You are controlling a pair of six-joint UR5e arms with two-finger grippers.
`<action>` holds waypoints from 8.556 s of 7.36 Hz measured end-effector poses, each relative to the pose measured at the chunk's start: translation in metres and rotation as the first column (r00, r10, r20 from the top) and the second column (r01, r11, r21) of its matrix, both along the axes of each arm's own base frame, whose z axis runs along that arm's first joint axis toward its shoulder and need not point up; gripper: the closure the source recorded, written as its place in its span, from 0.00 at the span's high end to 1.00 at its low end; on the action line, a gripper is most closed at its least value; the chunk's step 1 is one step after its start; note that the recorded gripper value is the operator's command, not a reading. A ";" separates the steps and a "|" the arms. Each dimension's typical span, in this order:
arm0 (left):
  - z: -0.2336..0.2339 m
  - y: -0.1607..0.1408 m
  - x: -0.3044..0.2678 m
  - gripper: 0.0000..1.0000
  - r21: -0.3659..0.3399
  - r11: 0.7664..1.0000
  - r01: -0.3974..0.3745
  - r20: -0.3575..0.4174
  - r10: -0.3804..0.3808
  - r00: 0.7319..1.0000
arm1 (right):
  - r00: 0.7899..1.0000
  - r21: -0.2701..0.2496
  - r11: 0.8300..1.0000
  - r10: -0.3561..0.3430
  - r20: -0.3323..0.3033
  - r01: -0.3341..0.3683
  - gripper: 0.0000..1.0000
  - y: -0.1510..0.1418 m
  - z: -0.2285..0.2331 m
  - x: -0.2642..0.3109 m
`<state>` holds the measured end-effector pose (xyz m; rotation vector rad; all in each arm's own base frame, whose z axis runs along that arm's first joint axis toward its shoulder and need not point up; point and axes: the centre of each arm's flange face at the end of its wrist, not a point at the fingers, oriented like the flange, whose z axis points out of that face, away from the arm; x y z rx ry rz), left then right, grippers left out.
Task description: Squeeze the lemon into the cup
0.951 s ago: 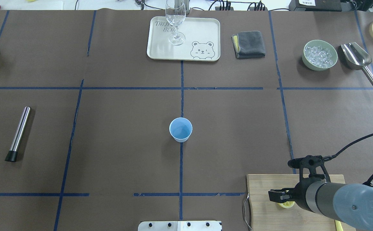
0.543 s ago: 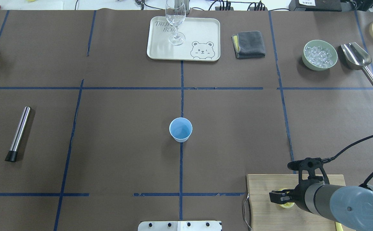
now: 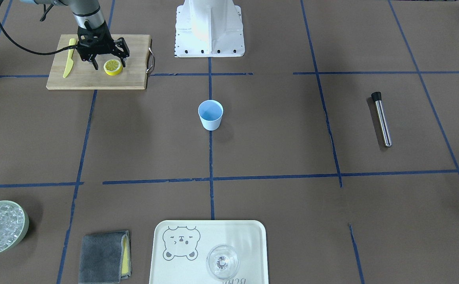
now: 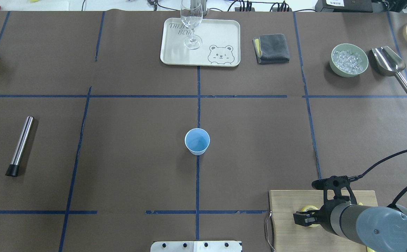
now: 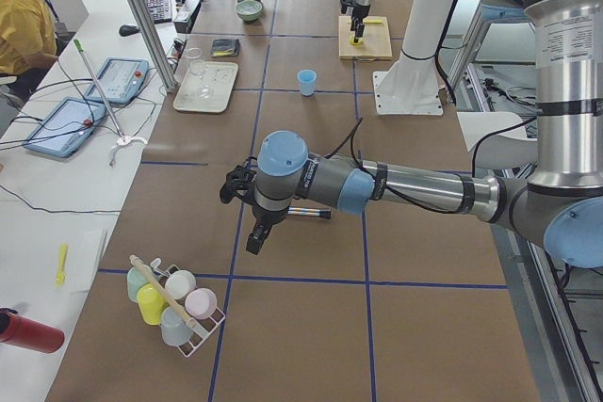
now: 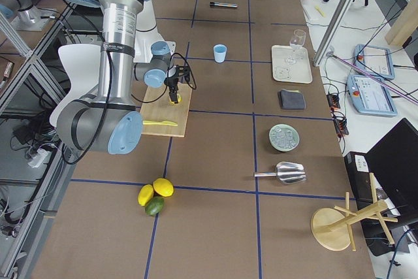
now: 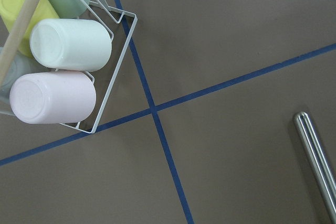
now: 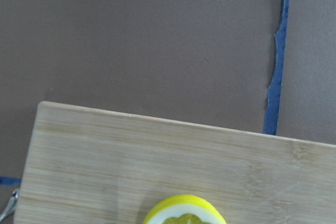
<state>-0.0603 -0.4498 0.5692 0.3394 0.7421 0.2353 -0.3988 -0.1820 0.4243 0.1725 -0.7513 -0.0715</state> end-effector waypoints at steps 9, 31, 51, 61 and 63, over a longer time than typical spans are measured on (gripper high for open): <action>-0.001 0.001 -0.001 1.00 0.001 1.000 0.002 0.000 -0.002 1.000 | 1.000 0.001 1.000 -0.002 0.005 0.002 0.70 -0.001 0.001 -0.020; 0.008 0.000 -0.001 1.00 -0.017 1.000 0.001 0.000 -0.001 1.000 | 0.988 -0.144 0.978 0.156 0.003 -0.154 0.00 -0.143 -0.241 -0.060; 0.027 -0.006 0.003 1.00 -0.052 0.999 -0.006 -0.002 0.006 1.000 | 0.993 -0.112 0.987 0.111 -0.036 -0.114 1.00 -0.223 -0.312 -0.151; -0.018 -0.034 0.000 1.00 0.275 0.961 0.016 0.038 -0.027 0.999 | 0.979 -0.062 0.992 -0.122 -0.164 0.114 1.00 -0.340 0.006 0.202; -0.035 -0.053 0.023 1.00 0.365 0.931 0.030 -0.008 -0.029 1.000 | 0.980 -0.071 0.990 -0.131 -0.147 0.122 1.00 -0.322 0.070 0.287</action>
